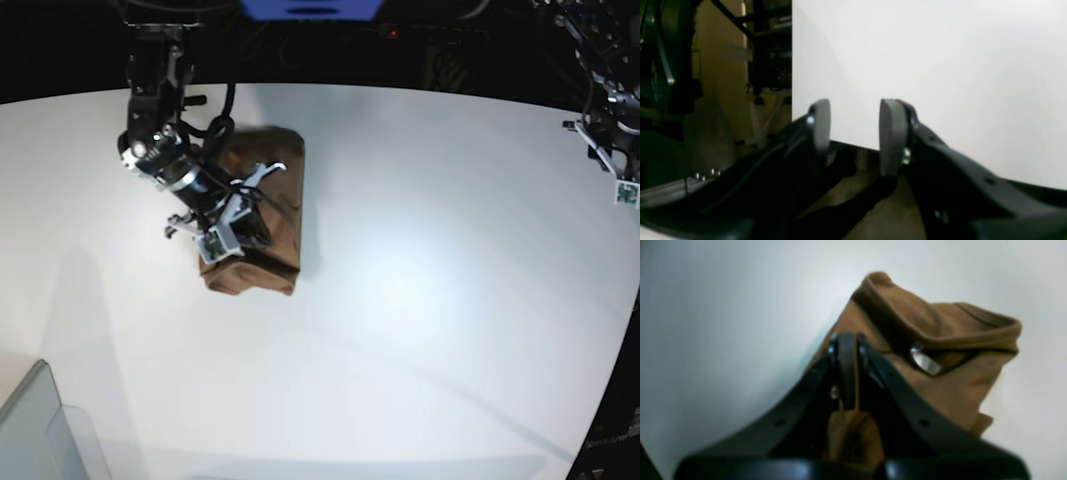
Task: Layout the t-shirt on the table in an organized manner, then fold the t-shirt properly
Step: 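Press and tuck the bundle's edge with the right gripper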
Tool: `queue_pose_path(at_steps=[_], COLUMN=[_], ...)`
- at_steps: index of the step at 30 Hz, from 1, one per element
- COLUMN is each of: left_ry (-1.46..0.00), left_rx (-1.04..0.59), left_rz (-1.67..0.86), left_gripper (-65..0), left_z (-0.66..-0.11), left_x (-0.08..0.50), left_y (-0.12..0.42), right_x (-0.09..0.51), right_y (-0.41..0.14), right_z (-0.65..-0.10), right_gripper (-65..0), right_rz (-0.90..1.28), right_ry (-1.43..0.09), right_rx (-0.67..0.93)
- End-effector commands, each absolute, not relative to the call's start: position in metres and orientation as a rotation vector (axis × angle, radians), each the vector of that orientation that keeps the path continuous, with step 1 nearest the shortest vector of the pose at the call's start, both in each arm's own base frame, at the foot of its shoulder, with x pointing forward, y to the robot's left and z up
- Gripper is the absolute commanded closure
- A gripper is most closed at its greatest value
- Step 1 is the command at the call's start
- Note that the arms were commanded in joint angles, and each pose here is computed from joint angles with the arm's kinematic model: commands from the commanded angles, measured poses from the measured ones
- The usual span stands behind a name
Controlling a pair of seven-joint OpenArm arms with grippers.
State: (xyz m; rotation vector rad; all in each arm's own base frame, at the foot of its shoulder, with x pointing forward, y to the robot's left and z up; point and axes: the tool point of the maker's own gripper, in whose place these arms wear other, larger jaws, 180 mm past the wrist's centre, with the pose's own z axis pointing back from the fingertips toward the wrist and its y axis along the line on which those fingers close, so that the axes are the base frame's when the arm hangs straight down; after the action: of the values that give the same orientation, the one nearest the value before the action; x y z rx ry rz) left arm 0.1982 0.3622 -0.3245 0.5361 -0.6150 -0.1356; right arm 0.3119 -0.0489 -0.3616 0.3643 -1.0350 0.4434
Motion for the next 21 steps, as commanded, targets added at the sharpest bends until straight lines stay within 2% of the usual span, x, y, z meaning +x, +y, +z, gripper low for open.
queue_pose_path(at_steps=[1, 13, 21], left_ry=[-0.638, -0.629, -0.631], left_rx=[0.564, 0.567, 0.569], left_rz=[-0.143, -0.144, -0.145], left_gripper=[-23.4, -23.4, -23.4], left_z=[-0.314, -0.315, -0.314], left_x=[0.201, 0.198, 0.198], left_y=[0.366, 0.368, 0.368], right_x=[0.328, 0.355, 0.373], right_y=[-0.047, -0.073, -0.076], right_z=[-0.342, -0.377, -0.365], right_gripper=[0.0, 0.0, 0.0], right_rz=[0.443, 0.45, 0.46], right_ry=[-1.11, -1.016, -1.046], right_rx=[0.379, 0.356, 0.344])
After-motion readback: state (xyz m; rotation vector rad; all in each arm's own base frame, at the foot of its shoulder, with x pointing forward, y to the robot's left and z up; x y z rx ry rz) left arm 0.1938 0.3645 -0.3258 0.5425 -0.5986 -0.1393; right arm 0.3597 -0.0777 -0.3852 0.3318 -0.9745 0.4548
